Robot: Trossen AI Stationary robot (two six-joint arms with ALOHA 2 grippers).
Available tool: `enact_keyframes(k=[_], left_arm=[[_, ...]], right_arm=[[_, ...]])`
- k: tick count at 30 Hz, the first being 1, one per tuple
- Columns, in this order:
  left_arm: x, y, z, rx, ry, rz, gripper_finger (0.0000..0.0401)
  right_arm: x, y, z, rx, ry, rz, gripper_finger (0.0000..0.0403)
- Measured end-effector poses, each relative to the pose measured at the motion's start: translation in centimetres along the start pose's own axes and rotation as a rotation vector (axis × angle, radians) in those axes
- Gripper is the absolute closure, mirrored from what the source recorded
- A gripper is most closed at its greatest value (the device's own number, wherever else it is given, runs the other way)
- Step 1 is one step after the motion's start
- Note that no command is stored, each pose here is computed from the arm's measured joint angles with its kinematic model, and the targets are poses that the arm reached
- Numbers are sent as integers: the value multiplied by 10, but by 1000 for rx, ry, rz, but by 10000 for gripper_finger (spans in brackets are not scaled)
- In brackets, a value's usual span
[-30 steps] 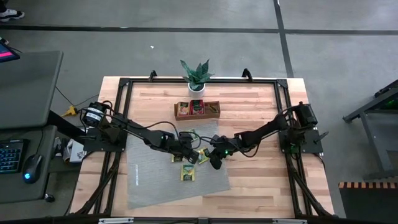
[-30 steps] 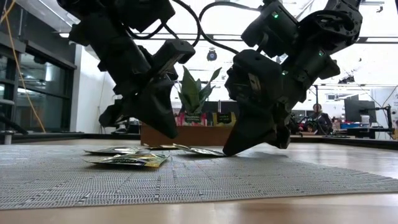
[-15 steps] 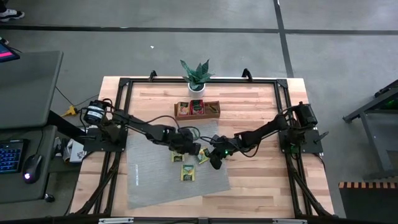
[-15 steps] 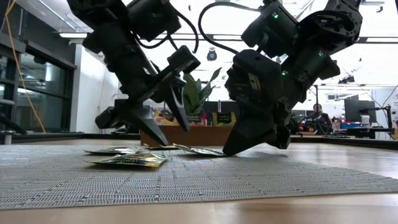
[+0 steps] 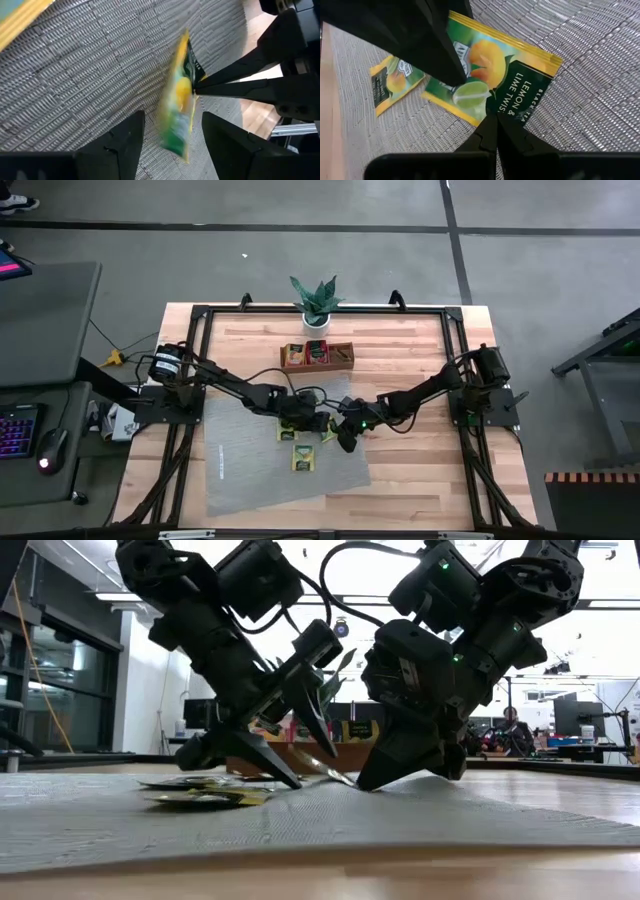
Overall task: Pick & Place Tea
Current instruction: Put the yellow tea bag into the right section of the wooden organizer
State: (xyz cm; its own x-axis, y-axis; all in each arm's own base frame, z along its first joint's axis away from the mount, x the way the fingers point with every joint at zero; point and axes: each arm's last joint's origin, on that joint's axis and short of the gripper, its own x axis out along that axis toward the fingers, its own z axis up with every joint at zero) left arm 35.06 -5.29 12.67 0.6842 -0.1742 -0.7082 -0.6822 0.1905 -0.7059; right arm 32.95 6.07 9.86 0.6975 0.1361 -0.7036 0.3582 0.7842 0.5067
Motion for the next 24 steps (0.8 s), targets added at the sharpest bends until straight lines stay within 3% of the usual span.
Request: enact_keyframes(k=[8,21,24], left_arm=[[1,-1,0,15,-1,-13,215],[2,1,-1,63,38,-11,382],[2,1,-1,69,44,-12,393]], right_arm=[[0,0,0,0,4,-1,403],[0,0,-1,0,19,10,403],[0,0,-1,0,22,12,403]])
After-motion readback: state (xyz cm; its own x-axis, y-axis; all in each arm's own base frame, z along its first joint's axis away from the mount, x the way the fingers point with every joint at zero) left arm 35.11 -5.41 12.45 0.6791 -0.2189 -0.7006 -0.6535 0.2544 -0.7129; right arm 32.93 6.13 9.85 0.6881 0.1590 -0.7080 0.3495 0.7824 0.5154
